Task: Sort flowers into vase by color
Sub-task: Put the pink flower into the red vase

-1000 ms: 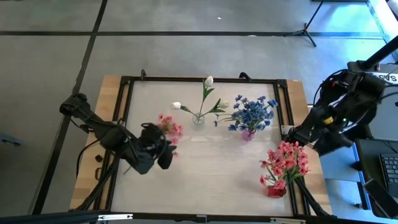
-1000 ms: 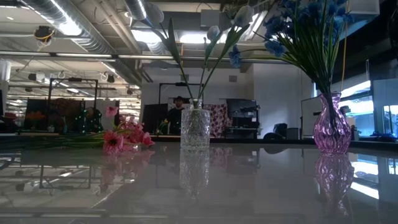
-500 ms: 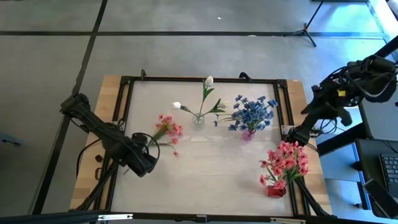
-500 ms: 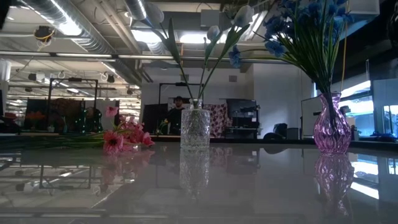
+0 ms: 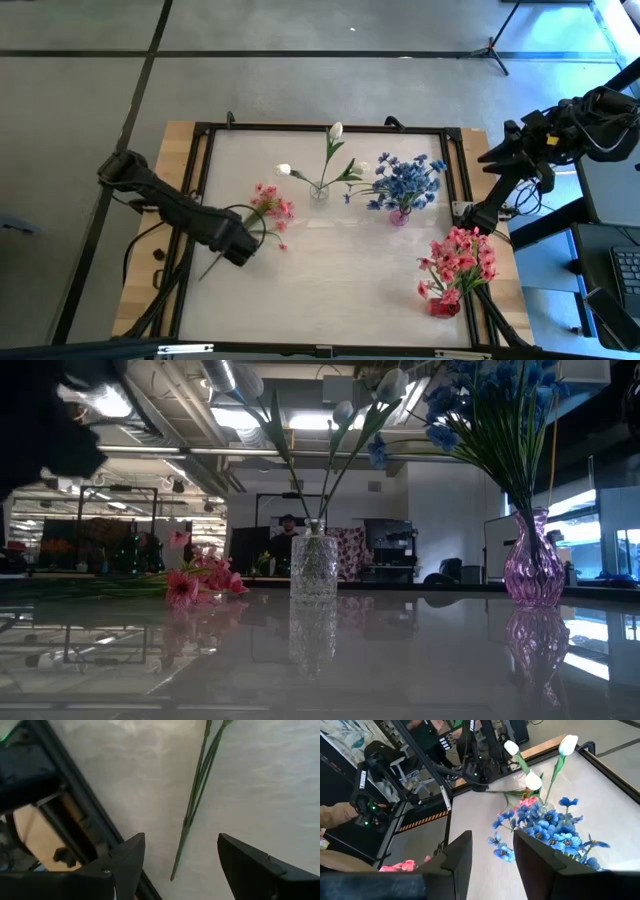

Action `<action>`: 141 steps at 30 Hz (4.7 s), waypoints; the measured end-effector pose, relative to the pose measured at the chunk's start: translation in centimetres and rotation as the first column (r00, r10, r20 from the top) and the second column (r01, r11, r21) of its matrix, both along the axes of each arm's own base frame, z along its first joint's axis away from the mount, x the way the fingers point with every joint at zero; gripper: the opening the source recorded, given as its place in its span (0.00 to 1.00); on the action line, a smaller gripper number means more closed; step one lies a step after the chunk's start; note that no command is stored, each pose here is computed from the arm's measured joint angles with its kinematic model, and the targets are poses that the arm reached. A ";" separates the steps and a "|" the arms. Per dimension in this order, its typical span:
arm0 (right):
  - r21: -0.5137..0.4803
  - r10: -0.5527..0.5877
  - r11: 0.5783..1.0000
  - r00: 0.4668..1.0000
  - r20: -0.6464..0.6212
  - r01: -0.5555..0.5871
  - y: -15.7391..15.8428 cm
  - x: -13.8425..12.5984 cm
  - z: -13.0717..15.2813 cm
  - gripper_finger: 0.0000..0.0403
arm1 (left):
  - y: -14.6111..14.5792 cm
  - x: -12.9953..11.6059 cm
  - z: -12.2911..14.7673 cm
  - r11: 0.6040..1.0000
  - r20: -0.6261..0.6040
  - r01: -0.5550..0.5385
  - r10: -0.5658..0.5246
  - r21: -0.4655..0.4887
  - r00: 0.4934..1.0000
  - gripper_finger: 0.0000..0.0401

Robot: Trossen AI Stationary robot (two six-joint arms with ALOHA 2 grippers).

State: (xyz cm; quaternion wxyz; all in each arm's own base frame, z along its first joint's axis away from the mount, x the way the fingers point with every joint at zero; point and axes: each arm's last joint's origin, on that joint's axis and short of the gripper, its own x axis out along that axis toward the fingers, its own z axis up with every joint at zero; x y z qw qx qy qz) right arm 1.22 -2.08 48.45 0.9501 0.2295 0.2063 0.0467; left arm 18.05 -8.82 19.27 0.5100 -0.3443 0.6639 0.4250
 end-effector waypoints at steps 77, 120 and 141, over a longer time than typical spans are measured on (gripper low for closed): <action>-0.266 -0.206 0.901 0.877 0.434 0.343 12.7 7.8 6.4 0.69 | -5.9 9.6 23.7 0.705 0.631 -0.132 -0.690 0.697 -0.355 0.00; -0.285 0.069 0.957 0.908 0.413 0.058 15.3 28.2 0.8 0.06 | -2.2 16.0 21.5 0.656 0.518 -0.185 -0.711 0.732 -0.475 0.14; -0.264 0.281 0.955 0.713 0.642 -0.139 11.0 17.4 7.6 0.03 | -3.1 4.0 26.5 0.672 0.611 -0.049 -0.698 0.739 -0.374 0.36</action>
